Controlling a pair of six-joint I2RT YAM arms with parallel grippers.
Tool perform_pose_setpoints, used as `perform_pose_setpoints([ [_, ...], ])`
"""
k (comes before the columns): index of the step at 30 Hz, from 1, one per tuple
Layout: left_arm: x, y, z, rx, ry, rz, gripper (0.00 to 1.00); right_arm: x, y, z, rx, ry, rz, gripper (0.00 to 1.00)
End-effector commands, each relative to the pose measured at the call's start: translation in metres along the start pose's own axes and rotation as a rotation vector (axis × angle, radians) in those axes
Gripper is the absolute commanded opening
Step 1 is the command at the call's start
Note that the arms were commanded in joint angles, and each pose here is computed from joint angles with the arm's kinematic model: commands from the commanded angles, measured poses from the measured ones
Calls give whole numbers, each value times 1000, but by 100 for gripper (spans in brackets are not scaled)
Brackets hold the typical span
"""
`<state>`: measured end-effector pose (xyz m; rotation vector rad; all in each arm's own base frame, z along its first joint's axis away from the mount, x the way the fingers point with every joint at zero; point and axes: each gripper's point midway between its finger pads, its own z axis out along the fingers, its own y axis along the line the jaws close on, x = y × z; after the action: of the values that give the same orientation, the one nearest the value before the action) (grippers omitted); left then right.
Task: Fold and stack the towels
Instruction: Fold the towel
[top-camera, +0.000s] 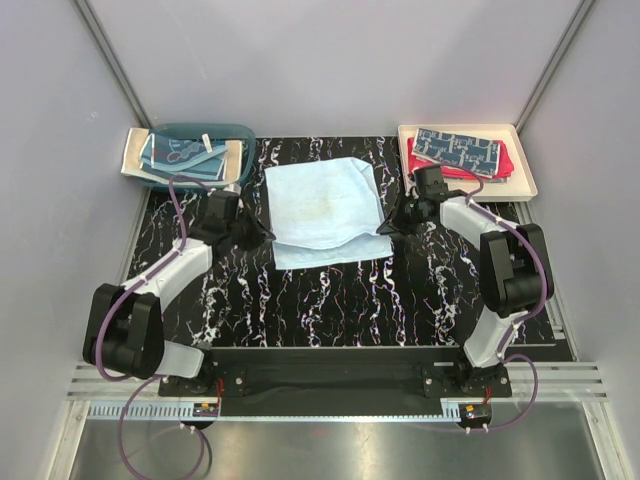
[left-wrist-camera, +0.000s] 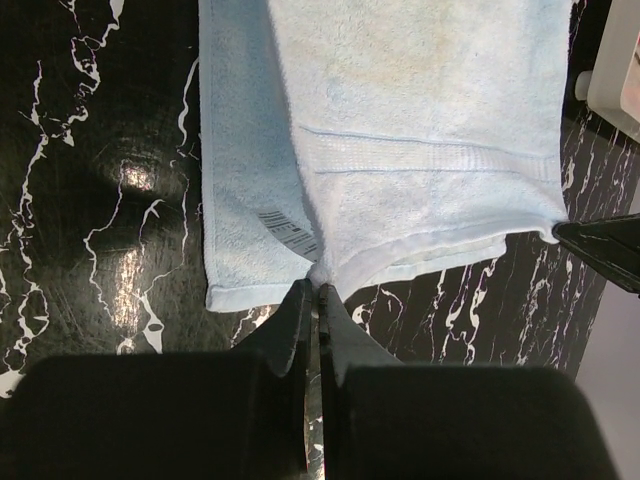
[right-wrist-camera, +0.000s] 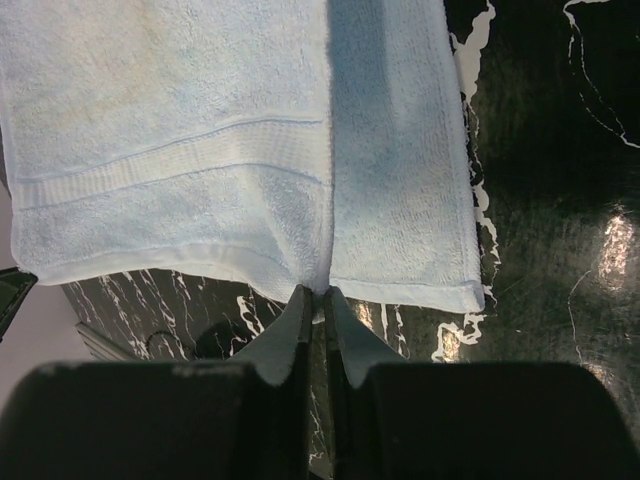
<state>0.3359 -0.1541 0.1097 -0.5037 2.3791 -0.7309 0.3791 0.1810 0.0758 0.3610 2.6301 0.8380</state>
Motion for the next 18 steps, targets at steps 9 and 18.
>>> perform_pose_setpoints([
  [9,-7,-16,-19,57,-48,9,0,-17,16,-27,-7,-107,-67,0],
  [18,8,-7,-20,61,-19,5,0,-15,14,-35,12,-131,-69,0],
])
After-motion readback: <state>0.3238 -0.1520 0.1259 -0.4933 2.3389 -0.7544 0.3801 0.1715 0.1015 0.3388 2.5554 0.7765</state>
